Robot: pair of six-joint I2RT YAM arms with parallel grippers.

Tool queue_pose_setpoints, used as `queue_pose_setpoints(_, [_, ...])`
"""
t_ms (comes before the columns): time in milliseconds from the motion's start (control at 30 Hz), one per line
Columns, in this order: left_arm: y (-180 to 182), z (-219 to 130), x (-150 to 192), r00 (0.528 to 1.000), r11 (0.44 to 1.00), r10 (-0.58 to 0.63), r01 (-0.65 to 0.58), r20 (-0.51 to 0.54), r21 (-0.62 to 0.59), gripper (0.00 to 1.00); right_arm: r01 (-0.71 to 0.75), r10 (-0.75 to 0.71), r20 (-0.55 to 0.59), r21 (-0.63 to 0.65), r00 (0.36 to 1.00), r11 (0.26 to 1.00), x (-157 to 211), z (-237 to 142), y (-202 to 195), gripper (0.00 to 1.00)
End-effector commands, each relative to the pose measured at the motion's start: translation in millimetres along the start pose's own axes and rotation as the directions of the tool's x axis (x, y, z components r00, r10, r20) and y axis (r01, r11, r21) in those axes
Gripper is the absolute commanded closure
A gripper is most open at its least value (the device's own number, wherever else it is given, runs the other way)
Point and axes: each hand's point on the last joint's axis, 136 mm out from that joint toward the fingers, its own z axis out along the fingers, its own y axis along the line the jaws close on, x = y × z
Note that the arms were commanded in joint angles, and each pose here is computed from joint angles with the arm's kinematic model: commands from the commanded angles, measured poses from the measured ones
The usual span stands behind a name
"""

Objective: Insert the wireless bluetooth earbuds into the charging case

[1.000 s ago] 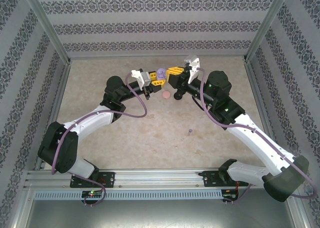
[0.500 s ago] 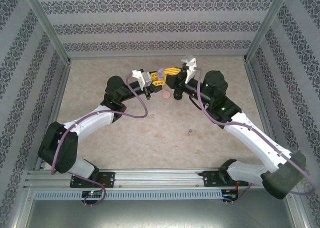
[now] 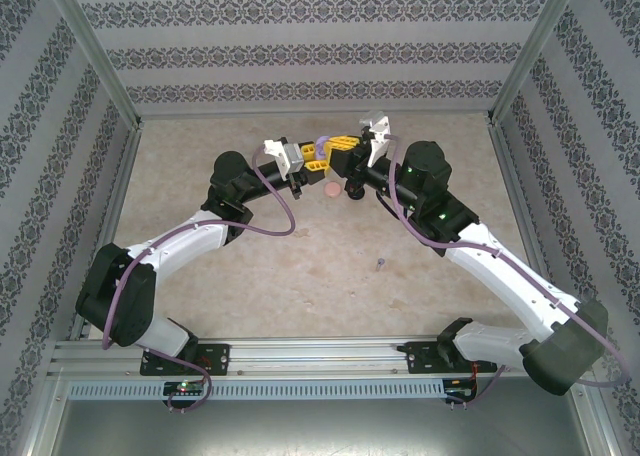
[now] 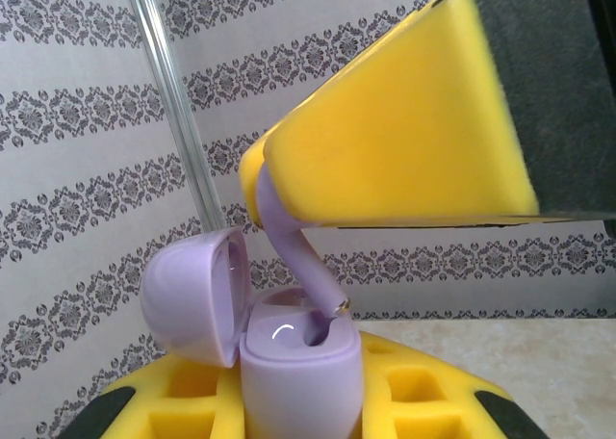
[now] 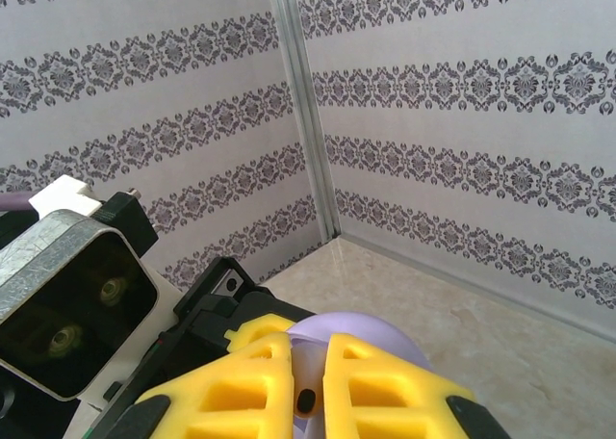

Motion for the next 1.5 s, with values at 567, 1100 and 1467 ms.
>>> queue_pose_setpoints(567, [12, 3, -38, 0.993, 0.998, 0.023, -0.016, 0.113, -0.065, 1.0, 0.047, -0.047, -0.075, -0.013, 0.996, 0.999, 34, -1, 9, 0.93])
queue_pose_setpoints(1100, [17, 8, -22, 0.996, 0.997, -0.03, 0.036, 0.082, -0.075, 1.0, 0.035, -0.029, -0.055, 0.11, 0.998, 0.993, 21, -3, -1, 0.51])
queue_pose_setpoints(1467, [10, 13, 5, 0.994, 0.994, -0.087, 0.09, 0.061, -0.057, 1.0, -0.105, 0.092, 0.091, 0.148, 0.992, 0.984, -43, -39, 0, 0.25])
